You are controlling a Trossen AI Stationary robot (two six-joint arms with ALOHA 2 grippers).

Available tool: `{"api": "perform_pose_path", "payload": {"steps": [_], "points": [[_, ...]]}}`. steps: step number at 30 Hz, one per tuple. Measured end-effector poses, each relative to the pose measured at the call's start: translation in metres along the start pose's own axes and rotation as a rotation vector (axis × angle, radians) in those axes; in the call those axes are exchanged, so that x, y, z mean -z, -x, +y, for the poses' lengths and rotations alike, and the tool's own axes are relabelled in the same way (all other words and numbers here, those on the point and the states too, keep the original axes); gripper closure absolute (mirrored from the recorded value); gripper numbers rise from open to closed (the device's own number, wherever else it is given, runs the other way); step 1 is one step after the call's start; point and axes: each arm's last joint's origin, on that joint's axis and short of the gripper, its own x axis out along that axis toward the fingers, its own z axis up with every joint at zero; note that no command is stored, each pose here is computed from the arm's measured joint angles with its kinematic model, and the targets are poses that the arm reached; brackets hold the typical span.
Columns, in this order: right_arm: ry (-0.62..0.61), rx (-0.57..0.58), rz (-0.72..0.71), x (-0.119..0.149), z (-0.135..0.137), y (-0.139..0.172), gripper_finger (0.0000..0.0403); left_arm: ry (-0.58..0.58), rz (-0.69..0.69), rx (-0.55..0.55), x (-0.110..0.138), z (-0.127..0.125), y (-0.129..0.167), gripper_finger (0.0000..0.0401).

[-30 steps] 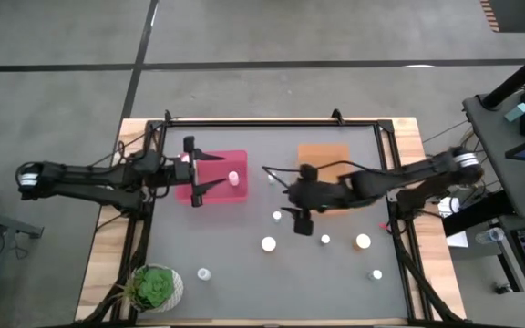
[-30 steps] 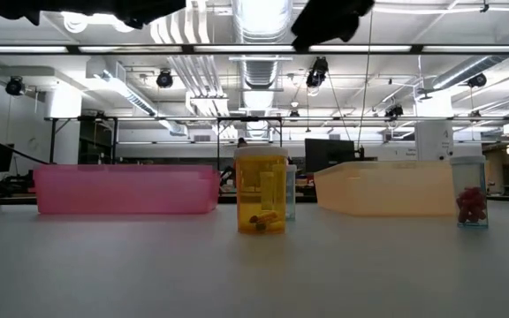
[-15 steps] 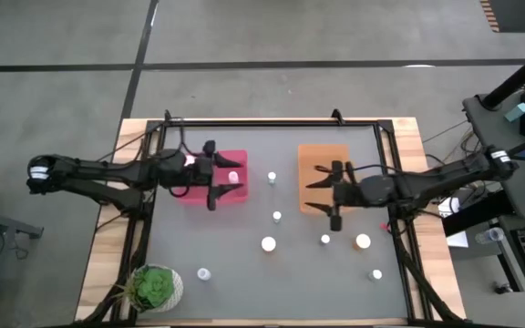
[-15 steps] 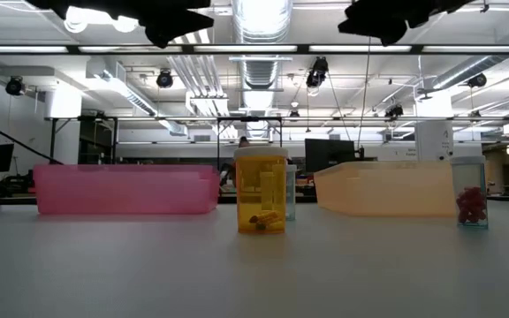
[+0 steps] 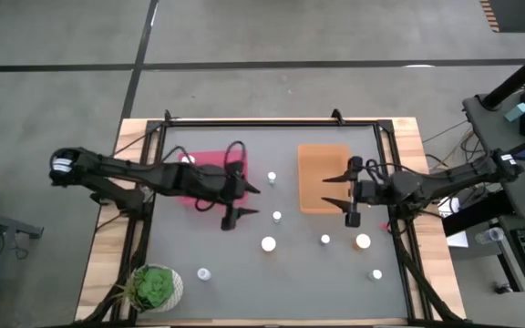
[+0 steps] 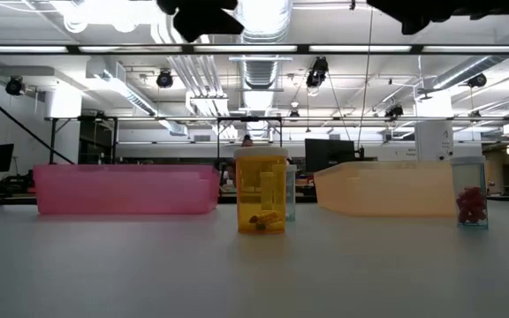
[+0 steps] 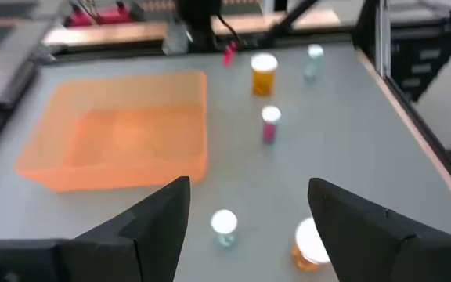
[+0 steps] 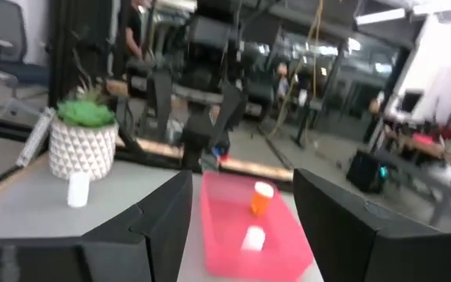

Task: Pick and place medicine bottles into bin by pill shape (circle, oval)
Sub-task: Put the left orange pill into the pink bin

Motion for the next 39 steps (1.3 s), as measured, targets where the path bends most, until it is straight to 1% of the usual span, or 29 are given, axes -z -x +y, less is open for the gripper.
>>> {"api": "perform_pose_path", "payload": {"steps": [4,8,12,16,22,27,31,33,37,39], "points": [[0.031,0.008,-0.055,0.0,-0.001,0.006,0.0188,-0.023,0.076,0.03,-0.006,-0.012,-0.019,0.0157],[0.029,0.016,-0.076,0.002,-0.003,0.014,0.0188,-0.046,0.192,0.05,-0.007,-0.021,-0.036,0.0157],[0.02,0.029,-0.113,-0.001,-0.006,0.021,0.0188,-0.064,0.313,0.059,0.0,-0.028,-0.056,0.0157],[0.007,0.034,-0.131,-0.004,-0.009,0.027,0.0188,-0.065,0.374,0.069,0.009,-0.038,-0.078,0.0157],[0.015,0.023,-0.098,-0.001,-0.007,0.026,0.0188,0.006,0.419,0.074,0.016,-0.049,-0.094,0.0153],[0.02,0.023,-0.096,-0.001,-0.007,0.026,0.0188,0.047,0.445,0.09,0.019,-0.058,-0.098,0.0121],[0.034,0.023,-0.093,0.0,-0.007,0.026,0.0188,0.032,0.457,0.094,0.023,-0.06,-0.103,0.0098],[0.036,0.026,-0.092,0.0,-0.007,0.026,0.0188,0.032,0.46,0.1,0.026,-0.061,-0.108,0.0096],[0.042,0.028,-0.094,-0.001,-0.007,0.026,0.0188,-0.014,0.471,0.131,0.033,-0.064,-0.117,0.0095],[0.044,0.029,-0.098,-0.001,-0.007,0.026,0.0188,-0.017,0.476,0.136,0.034,-0.064,-0.119,0.0095]]}}
